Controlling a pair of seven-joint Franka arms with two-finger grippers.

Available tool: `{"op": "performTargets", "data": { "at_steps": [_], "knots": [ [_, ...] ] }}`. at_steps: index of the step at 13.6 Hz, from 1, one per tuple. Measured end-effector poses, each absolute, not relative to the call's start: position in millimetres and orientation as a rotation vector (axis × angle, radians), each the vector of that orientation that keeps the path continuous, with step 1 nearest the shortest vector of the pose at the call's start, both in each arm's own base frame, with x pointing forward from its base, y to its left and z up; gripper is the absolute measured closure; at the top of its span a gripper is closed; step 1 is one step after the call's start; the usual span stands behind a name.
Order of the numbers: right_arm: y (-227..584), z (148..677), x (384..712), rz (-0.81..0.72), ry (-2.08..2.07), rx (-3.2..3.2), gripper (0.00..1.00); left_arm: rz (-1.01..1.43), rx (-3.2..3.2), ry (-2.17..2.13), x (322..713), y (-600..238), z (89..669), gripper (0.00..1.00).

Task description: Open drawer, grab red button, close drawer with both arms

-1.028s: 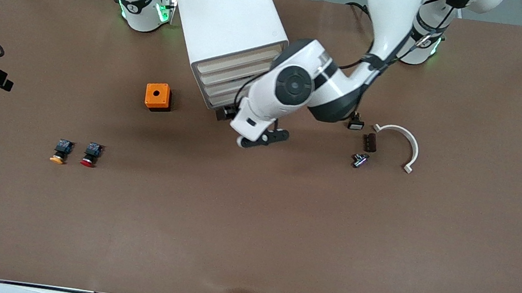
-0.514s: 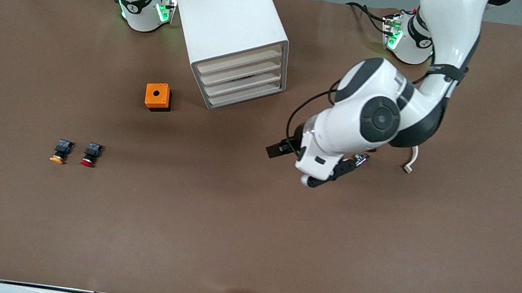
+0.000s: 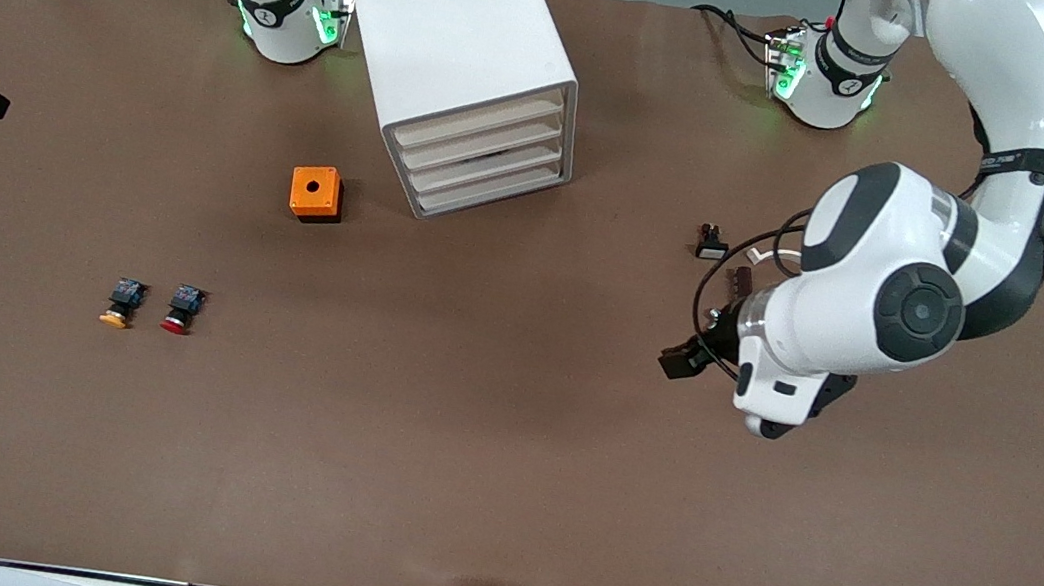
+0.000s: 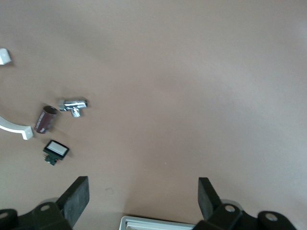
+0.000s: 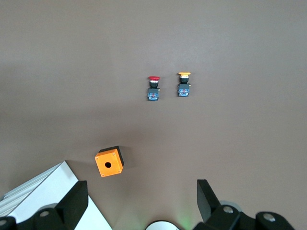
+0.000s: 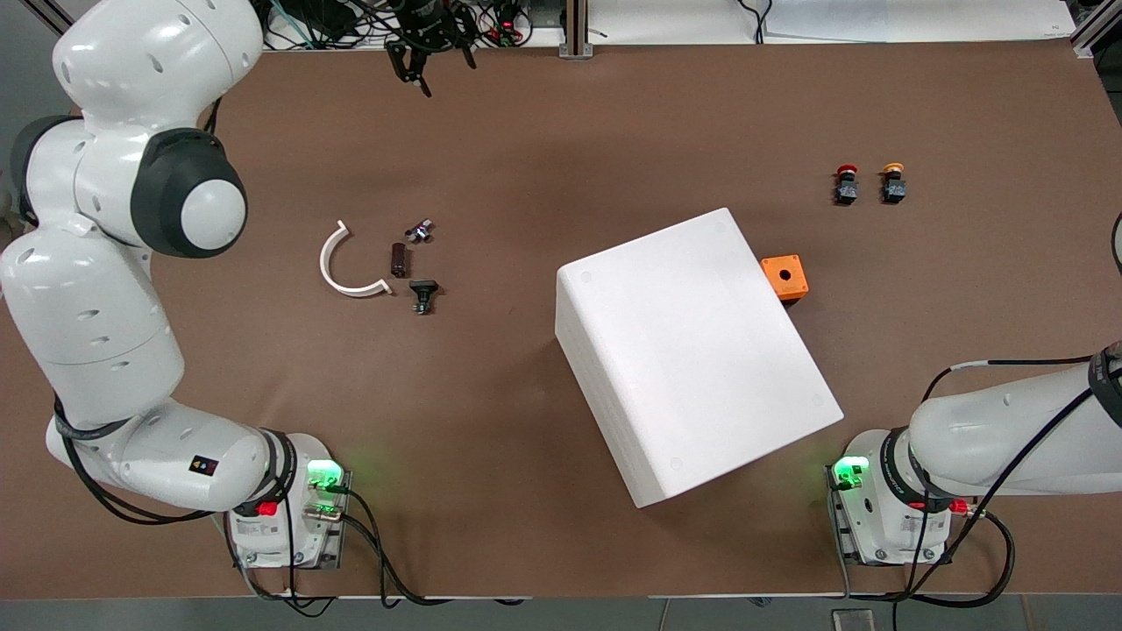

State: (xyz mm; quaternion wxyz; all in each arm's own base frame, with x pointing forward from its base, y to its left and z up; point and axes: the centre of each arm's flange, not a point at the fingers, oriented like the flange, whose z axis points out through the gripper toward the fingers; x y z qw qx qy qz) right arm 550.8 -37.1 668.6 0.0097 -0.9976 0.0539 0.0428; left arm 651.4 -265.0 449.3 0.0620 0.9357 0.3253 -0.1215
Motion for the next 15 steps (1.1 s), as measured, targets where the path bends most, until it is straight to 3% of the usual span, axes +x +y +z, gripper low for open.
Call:
{"op": "performTargets", "data": {
  "at_steps": [6,10,15],
  "knots": [
    [-47,647,526,0.136,0.159,-3.09,0.0,-0.371,2.803,1.036,666,-221,448,0.0],
    [-47,642,489,0.091,0.167,-3.084,0.0,-0.351,2.873,0.718,672,-193,447,0.0],
    [-49,641,489,0.047,0.149,-3.107,0.0,-0.39,2.954,0.368,653,-153,437,0.0]
  ]
}}
